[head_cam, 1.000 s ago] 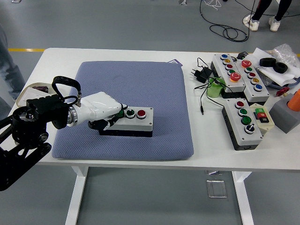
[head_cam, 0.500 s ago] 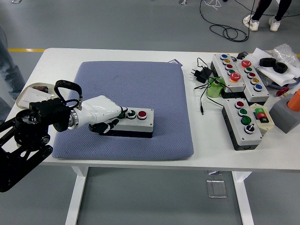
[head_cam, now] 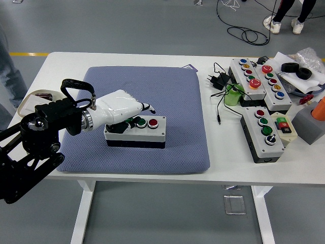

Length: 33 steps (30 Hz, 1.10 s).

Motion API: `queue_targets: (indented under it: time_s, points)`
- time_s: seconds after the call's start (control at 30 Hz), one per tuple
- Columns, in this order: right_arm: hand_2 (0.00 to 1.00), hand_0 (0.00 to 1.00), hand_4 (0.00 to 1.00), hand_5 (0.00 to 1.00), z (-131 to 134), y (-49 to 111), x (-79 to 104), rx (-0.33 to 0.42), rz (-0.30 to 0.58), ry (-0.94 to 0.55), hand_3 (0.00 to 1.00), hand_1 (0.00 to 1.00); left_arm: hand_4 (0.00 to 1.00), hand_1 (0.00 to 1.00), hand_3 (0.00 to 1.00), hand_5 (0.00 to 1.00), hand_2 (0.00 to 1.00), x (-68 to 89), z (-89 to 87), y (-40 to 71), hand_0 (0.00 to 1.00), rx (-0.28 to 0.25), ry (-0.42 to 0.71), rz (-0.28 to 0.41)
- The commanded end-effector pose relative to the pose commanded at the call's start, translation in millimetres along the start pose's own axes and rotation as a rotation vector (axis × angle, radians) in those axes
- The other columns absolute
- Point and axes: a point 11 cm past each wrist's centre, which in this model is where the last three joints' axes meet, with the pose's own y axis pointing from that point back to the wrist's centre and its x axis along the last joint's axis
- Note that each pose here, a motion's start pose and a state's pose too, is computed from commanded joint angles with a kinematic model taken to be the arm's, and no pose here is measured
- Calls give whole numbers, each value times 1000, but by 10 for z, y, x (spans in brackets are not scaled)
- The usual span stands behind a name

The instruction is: Pick up the button,place it on the desk,press the button,press the button

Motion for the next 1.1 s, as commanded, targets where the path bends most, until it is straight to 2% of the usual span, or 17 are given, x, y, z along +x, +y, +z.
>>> queue_targets:
  time_s: [0.27, 0.63, 0.9, 1.1]
  points:
    - [609, 637, 302, 235, -18, 4, 7, 3, 1, 0, 564, 455, 205, 2, 825, 2, 27, -115, -31, -46, 32, 9, 0, -45]
    - [612, 637, 302, 236, 14, -2, -8, -5, -1, 6, 565, 457, 209, 2, 828, 2, 28, -211, 45, -73, 31, -11, -11, -81]
    - [611, 637, 302, 236, 64, -12, -27, -13, -3, 16, 564, 456, 212, 2, 830, 2, 28, -370, 56, -101, 31, -12, 22, -131]
    - [611, 638, 302, 236, 66, -12, -33, -13, -4, 14, 565, 457, 218, 2, 833, 2, 31, -299, -3, -71, 32, 2, 35, -102]
